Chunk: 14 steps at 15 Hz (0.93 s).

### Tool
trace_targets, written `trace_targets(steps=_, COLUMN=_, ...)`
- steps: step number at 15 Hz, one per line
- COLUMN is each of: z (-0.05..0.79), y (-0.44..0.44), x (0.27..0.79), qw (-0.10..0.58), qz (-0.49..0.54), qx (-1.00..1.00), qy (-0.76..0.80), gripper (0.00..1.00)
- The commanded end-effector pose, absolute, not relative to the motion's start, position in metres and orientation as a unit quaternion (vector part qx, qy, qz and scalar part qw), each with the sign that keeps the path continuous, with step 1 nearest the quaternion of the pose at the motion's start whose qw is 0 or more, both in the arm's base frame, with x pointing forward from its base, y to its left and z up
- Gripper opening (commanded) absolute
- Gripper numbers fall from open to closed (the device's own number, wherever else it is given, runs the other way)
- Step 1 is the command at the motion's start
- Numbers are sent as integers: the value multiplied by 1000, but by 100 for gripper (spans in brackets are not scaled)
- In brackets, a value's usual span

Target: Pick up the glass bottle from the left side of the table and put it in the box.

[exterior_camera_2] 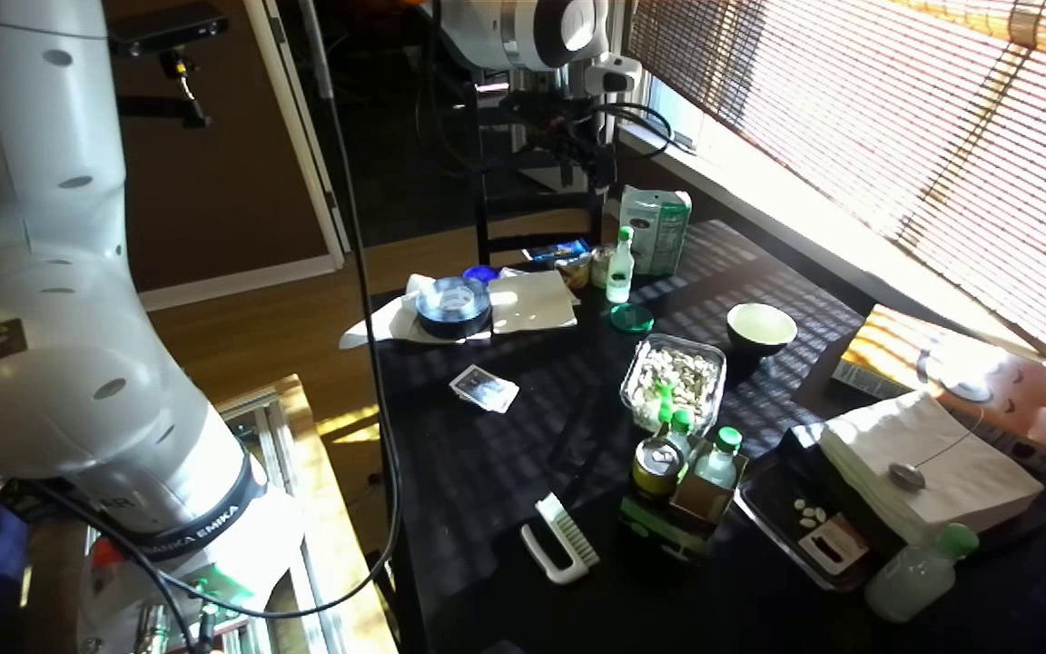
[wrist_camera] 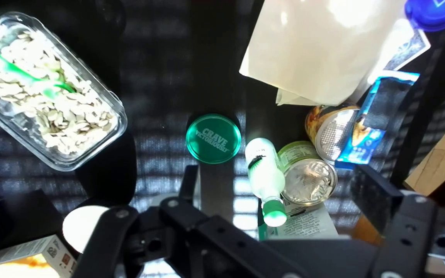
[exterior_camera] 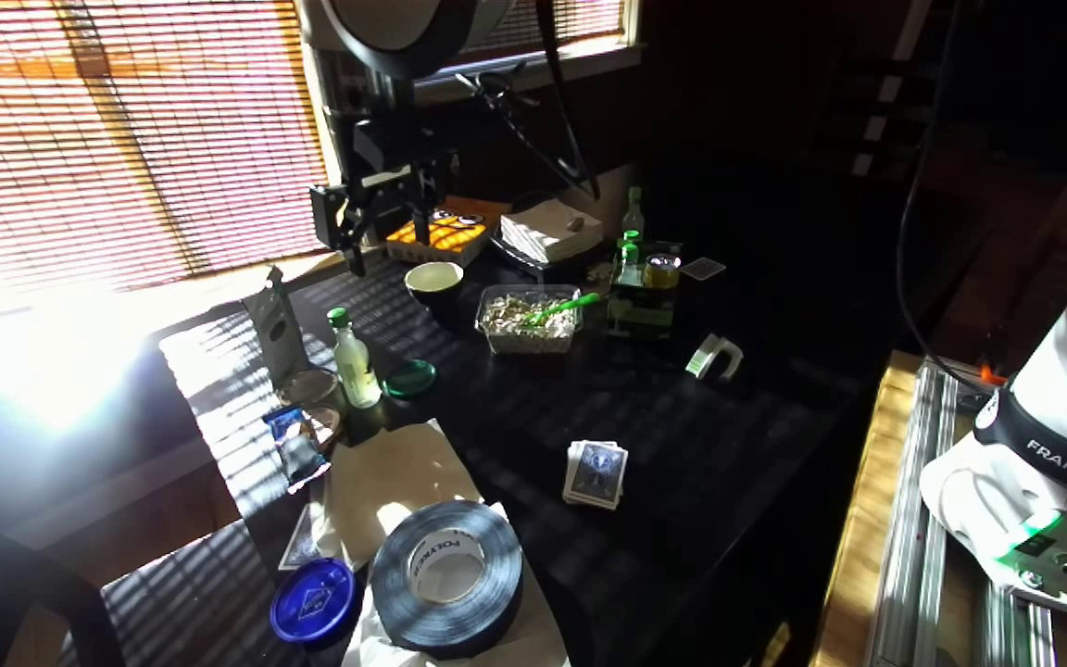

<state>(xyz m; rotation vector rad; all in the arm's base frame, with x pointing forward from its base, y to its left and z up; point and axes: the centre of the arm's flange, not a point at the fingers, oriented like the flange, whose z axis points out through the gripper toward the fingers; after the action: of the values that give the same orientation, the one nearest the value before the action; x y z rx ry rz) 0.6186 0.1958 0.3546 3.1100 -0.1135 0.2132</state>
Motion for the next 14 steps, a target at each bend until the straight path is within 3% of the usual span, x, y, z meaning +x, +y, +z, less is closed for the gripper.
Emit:
trace_targets(steps=1, z=326, y=219, x=684, qw=1, qz=70, qx=998, qy=-8, gripper=100)
trace_targets(steps=14, z=253, y=231, x=753, qw=26, qz=51, qx=998, qy=-36, gripper=100)
